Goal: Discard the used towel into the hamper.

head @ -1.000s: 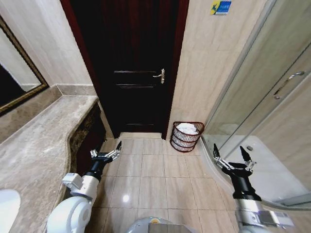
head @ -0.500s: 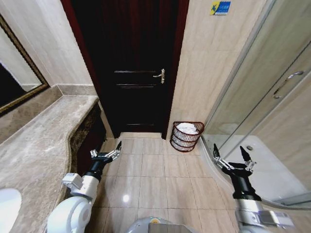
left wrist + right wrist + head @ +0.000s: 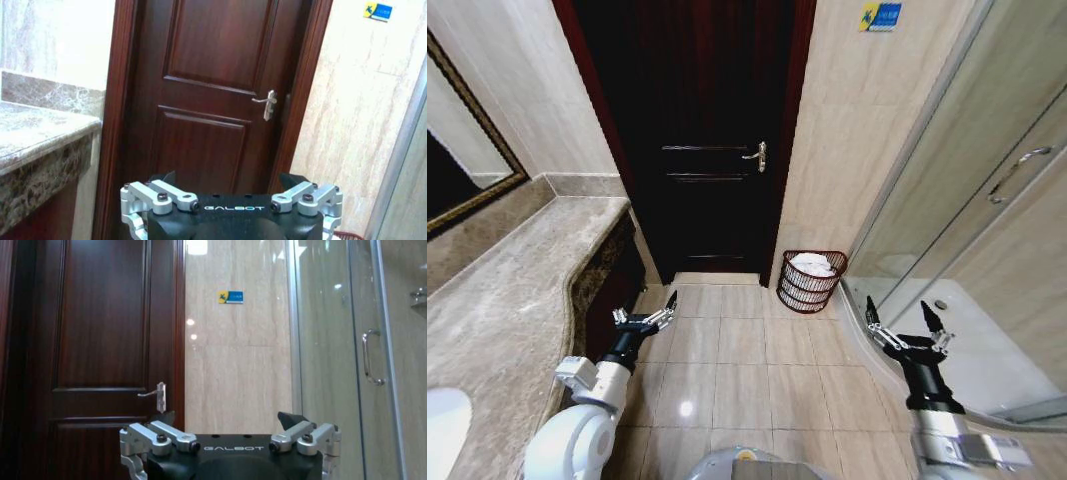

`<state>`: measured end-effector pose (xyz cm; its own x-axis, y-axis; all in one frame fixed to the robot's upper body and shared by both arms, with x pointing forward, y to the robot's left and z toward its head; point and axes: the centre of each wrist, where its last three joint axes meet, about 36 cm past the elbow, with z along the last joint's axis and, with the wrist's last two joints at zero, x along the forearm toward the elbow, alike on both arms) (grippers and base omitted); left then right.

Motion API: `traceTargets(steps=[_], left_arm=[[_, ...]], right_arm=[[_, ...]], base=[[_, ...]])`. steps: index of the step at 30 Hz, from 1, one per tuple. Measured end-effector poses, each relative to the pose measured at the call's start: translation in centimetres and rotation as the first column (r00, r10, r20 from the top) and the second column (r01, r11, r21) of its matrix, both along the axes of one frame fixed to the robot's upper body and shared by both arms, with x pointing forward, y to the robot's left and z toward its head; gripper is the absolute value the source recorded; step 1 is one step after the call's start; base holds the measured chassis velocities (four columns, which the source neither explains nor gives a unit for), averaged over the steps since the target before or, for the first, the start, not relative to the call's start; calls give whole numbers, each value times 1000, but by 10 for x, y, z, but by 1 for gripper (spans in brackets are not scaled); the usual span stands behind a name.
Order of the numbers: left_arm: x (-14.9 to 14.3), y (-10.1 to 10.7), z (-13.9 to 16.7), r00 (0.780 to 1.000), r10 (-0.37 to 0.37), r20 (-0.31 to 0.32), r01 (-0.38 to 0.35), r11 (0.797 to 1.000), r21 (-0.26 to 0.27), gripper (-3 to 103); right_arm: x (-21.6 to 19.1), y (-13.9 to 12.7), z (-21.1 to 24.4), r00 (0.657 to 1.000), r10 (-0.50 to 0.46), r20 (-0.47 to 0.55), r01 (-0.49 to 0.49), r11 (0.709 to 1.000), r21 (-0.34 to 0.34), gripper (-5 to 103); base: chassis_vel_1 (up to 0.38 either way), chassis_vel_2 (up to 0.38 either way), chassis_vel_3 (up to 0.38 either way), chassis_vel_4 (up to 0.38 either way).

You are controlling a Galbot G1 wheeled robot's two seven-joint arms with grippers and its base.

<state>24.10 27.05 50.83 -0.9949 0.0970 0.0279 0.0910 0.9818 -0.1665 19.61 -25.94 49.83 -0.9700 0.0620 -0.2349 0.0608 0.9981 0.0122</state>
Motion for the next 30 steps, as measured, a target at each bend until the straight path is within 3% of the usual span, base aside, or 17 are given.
traceTargets(steps=[30], left_arm=[[0,0,0,1000,0,0,0,1000,0,100]], right_arm=[[0,0,0,1000,0,0,0,1000,0,100]], base=[[0,0,0,0]])
